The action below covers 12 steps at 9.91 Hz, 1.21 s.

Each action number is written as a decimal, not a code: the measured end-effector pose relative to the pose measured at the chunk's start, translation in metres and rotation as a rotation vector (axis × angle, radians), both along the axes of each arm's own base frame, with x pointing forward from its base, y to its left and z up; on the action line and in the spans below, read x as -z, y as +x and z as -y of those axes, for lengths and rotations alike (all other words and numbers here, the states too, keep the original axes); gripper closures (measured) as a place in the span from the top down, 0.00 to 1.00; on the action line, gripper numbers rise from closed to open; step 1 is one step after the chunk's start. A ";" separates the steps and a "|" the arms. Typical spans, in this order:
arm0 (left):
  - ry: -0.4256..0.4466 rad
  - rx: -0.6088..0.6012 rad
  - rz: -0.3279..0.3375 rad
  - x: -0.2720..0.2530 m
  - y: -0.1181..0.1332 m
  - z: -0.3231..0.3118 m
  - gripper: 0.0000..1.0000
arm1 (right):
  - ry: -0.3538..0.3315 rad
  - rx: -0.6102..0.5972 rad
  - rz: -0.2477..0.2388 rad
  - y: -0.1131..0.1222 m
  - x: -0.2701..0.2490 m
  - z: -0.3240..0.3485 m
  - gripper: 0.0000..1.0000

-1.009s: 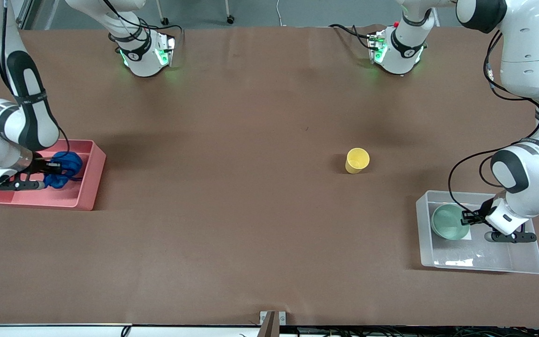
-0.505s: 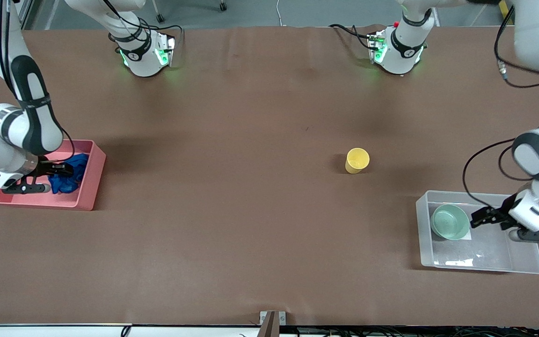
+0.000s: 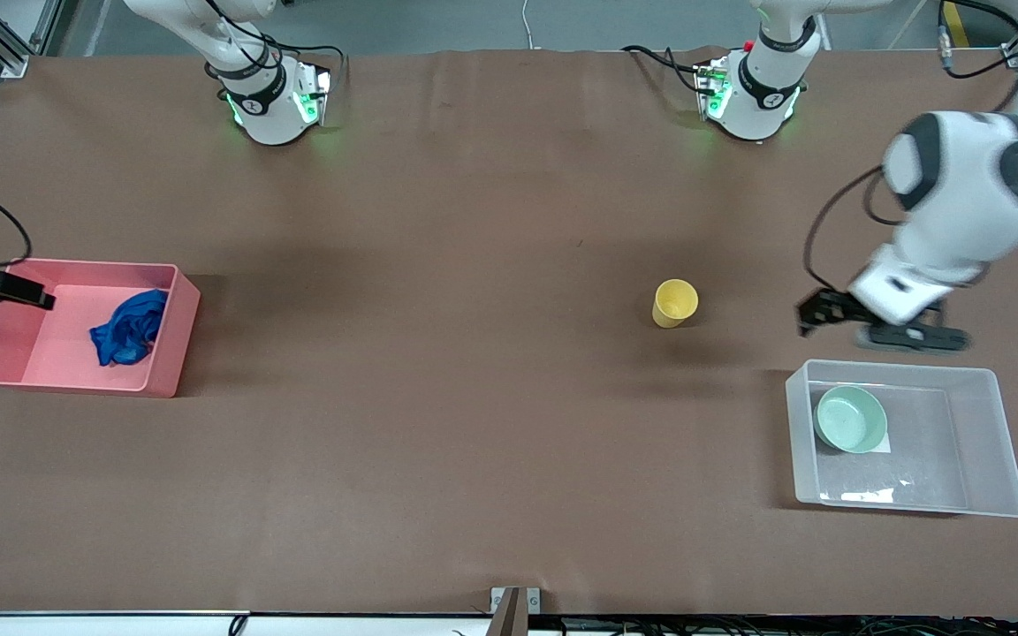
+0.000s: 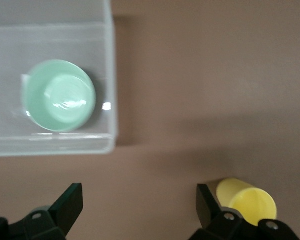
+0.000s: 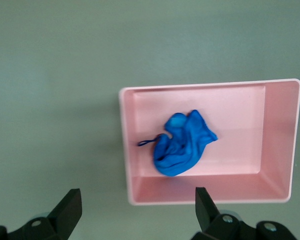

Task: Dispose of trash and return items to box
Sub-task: 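Open both grippers and withdraw them from the bins, then grasp the yellow cup with the left gripper, then carry the yellow cup with the left gripper into the green bowl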

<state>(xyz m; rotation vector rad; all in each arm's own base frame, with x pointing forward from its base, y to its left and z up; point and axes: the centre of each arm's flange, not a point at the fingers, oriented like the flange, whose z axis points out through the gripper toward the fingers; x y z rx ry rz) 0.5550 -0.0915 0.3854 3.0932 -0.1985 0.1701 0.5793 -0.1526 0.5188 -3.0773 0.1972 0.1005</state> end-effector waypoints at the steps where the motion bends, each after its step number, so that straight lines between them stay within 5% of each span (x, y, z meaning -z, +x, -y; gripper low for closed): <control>1: -0.005 0.028 -0.003 0.023 -0.014 0.026 1.00 | 0.001 0.030 0.026 0.004 -0.033 -0.025 1.00; 3: -0.012 0.070 -0.023 0.072 -0.035 0.049 1.00 | 0.008 0.088 0.057 -0.005 -0.080 -0.075 1.00; 5: -0.031 0.100 -0.061 0.115 -0.044 0.074 1.00 | 0.014 0.103 0.044 -0.041 -0.123 -0.087 1.00; 7: -0.039 0.124 -0.120 0.148 -0.053 0.090 0.97 | -0.030 0.110 0.081 -0.064 -0.159 -0.080 1.00; 8: -0.041 0.130 -0.141 0.159 -0.057 0.094 0.89 | -0.062 0.100 0.092 -0.066 -0.169 -0.077 1.00; 12: -0.039 0.136 -0.172 0.173 -0.064 0.096 0.26 | -0.068 0.048 0.079 -0.059 -0.161 -0.075 1.00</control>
